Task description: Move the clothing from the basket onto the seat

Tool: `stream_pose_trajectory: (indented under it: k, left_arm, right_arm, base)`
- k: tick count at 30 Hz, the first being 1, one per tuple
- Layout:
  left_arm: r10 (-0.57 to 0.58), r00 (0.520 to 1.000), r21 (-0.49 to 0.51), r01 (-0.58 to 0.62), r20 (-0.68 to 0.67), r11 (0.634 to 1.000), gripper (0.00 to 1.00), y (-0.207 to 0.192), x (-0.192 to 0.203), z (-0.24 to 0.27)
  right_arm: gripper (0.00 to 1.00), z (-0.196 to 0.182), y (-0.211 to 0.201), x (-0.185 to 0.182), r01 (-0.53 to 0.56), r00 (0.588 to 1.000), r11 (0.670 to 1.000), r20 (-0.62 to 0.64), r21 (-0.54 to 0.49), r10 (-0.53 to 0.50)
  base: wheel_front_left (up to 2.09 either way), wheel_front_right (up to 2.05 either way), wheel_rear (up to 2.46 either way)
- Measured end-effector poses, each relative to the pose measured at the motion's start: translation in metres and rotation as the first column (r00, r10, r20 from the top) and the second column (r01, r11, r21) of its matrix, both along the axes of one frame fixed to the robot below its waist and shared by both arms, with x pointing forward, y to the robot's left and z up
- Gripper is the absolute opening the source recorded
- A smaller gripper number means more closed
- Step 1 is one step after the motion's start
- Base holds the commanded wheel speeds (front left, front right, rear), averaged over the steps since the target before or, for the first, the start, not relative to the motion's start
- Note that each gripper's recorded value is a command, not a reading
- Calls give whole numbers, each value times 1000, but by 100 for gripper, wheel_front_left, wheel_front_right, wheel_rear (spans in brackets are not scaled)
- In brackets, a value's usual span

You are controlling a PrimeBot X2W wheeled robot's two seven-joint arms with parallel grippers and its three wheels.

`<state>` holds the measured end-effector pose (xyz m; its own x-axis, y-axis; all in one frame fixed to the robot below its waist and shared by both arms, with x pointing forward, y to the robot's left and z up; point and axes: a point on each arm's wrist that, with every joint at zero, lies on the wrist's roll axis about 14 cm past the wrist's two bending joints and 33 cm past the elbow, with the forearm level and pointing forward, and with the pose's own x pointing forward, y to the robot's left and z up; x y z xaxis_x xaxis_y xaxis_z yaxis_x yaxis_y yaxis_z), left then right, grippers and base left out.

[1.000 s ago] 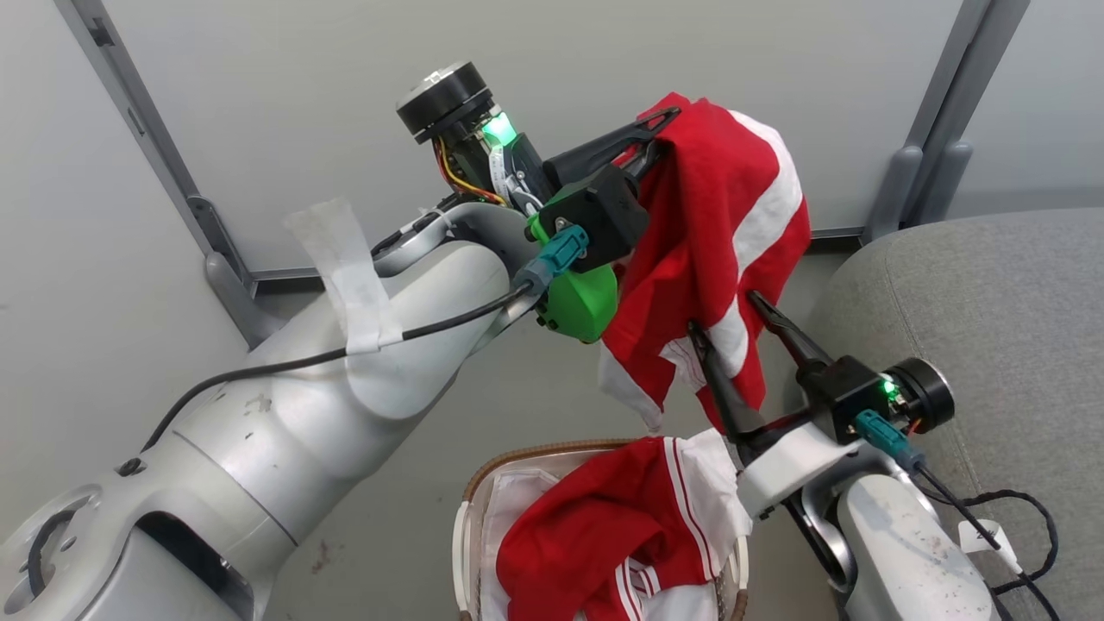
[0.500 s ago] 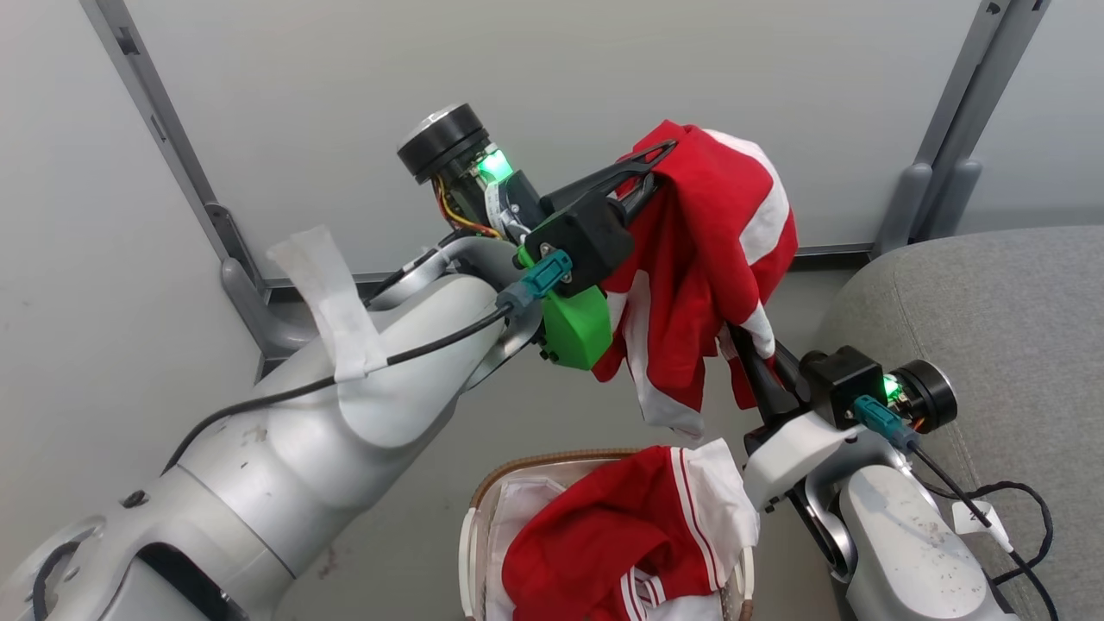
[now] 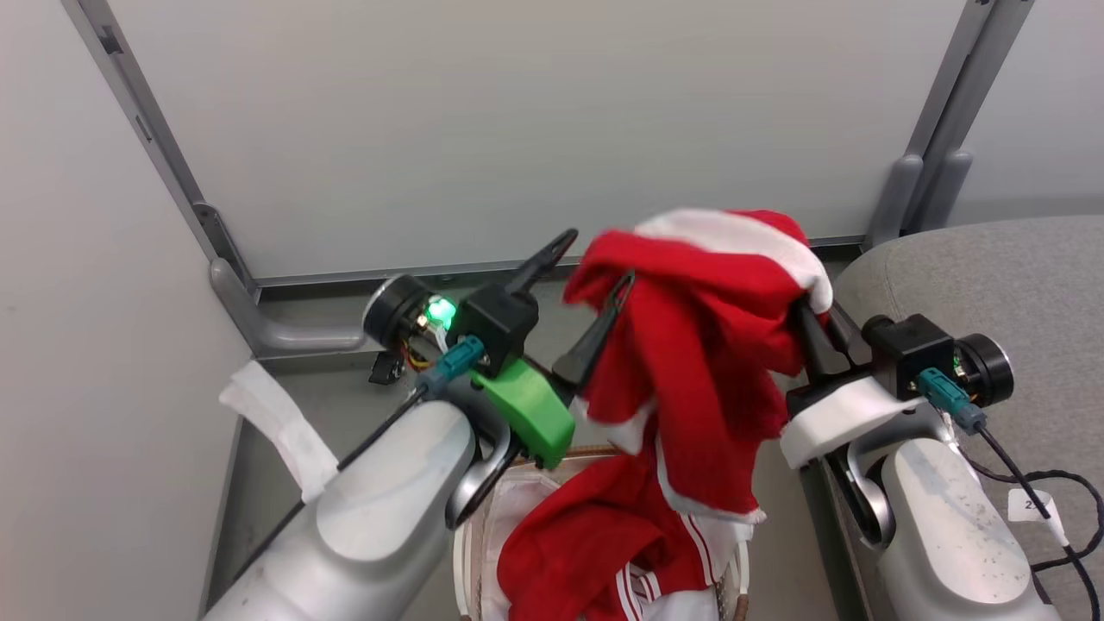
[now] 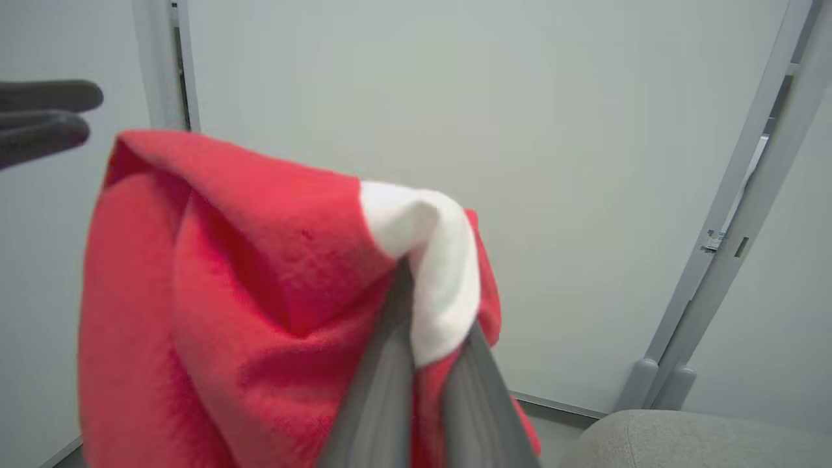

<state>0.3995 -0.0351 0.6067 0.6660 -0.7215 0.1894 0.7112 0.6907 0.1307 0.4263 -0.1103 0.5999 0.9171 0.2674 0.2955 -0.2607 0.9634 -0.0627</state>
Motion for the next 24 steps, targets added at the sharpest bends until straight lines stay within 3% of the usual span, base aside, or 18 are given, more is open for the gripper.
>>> stream_pose_trajectory:
  k: [11, 24]
  left_arm:
    - [62, 975, -44, -73, -214, 996, 100, 16, -20, -72]
    - [63, 965, -42, -76, -253, 996, 100, 13, -22, -91]
  right_arm:
    - [0, 19, -24, 2, 72, 995, 997, 65, 1, -72]
    - [0, 9, -43, 4, 133, 990, 991, 46, -31, -131]
  base:
    - [0, 0, 0]
    - [0, 0, 0]
